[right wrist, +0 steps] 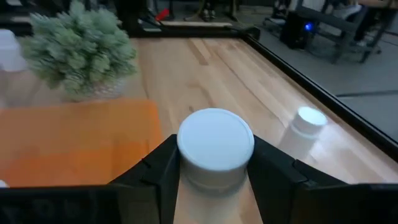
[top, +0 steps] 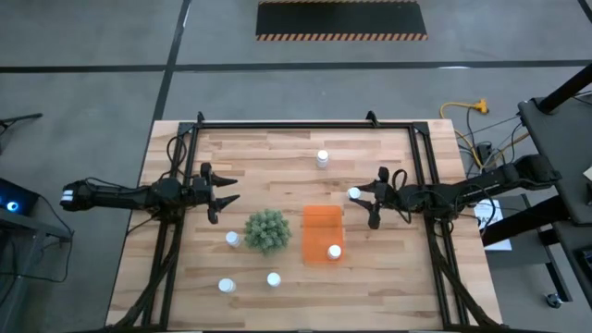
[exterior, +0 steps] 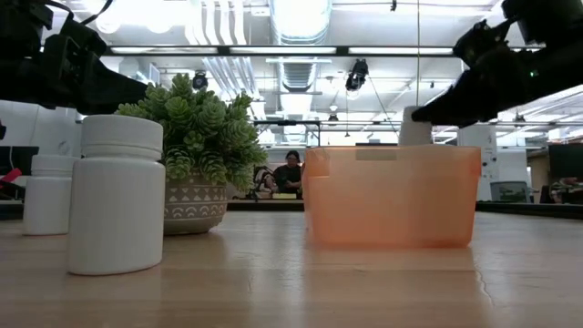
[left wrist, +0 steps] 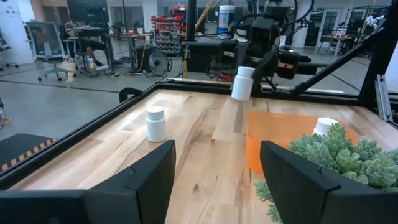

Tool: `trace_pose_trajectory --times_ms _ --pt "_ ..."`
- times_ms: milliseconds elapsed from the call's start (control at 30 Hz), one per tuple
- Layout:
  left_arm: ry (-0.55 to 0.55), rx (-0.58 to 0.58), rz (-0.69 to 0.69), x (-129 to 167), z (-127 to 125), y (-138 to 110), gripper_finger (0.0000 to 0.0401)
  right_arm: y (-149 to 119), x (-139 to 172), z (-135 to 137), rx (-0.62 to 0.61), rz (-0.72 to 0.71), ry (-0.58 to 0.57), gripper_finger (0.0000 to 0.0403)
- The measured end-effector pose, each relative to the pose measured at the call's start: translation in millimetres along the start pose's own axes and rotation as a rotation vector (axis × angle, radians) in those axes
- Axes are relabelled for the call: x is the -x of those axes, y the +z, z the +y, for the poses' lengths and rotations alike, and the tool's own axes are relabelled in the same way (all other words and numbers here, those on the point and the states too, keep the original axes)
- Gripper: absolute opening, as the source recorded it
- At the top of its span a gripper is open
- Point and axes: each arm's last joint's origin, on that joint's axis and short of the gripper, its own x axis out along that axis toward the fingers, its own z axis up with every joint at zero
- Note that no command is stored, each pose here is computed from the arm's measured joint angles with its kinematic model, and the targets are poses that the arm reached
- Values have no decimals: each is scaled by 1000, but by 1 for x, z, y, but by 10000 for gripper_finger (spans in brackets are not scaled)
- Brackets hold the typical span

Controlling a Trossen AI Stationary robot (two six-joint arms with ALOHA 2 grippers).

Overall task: Pick and place pill bottles into a basket
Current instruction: Put the white medicine bottle into the orange bin

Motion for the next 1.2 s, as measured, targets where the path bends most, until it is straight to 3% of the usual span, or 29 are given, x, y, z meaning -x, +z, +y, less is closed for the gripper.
trace_pose_trajectory --times_ms 233,433,733,1000,1200 --pt "0 0 0 0 0 0 218 11 1 6 0 -102 189 145" --pt "0 0 0 0 0 0 218 11 2 11 8 -105 365 145" --pt "0 0 0 0 0 0 218 8 -12 18 7 -22 409 144" --pt "0 0 0 0 0 0 218 21 -40 35 71 23 497 144" --pt "0 0 1 0 0 0 218 14 -58 44 93 87 503 144"
